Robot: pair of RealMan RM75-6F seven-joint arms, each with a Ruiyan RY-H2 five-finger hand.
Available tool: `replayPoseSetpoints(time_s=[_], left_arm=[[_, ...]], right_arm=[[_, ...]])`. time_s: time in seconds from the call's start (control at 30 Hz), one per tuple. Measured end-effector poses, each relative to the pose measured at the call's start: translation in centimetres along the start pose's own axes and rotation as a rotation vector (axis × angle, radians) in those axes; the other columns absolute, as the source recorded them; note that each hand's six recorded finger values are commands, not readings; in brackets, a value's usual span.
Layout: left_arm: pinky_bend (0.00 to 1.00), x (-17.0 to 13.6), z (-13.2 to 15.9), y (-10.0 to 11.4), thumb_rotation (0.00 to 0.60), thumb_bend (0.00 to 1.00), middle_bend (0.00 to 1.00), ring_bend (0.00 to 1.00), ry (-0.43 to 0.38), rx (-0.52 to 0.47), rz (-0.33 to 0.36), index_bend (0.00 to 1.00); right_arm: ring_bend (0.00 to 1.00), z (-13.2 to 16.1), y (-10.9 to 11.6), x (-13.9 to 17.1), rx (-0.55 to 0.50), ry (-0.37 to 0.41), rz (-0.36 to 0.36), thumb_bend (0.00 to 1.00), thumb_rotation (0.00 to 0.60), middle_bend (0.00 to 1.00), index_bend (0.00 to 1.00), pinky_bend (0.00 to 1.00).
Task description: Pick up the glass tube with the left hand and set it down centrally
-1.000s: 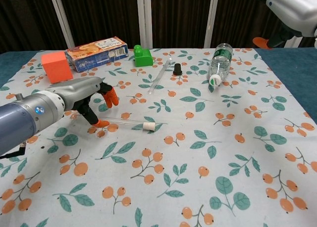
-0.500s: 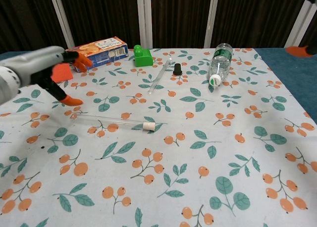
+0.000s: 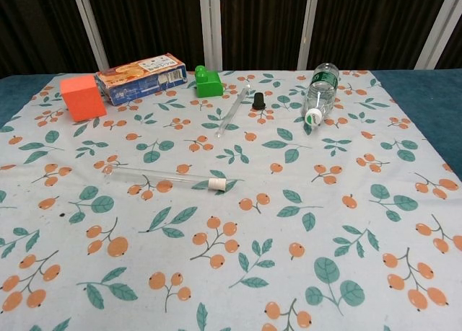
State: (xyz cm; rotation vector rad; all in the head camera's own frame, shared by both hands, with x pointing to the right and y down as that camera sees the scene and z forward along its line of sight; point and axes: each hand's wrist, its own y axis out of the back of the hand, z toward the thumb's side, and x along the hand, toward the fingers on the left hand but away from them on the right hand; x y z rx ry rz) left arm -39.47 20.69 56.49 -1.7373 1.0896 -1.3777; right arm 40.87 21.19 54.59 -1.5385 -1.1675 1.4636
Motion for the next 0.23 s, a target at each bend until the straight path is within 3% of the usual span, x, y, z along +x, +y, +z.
replayPoseSetpoints(time_s=[0.23], left_arm=[[0.00,-4.7,-3.5,2.2,0.600,0.20,0.14,0.01,0.030,0.011,0.045,0.15]], right_arm=[[0.00,-2.6,1.5,4.0,0.018,0.004,-0.035,0.30,0.600,0.00,0.00,0.00]])
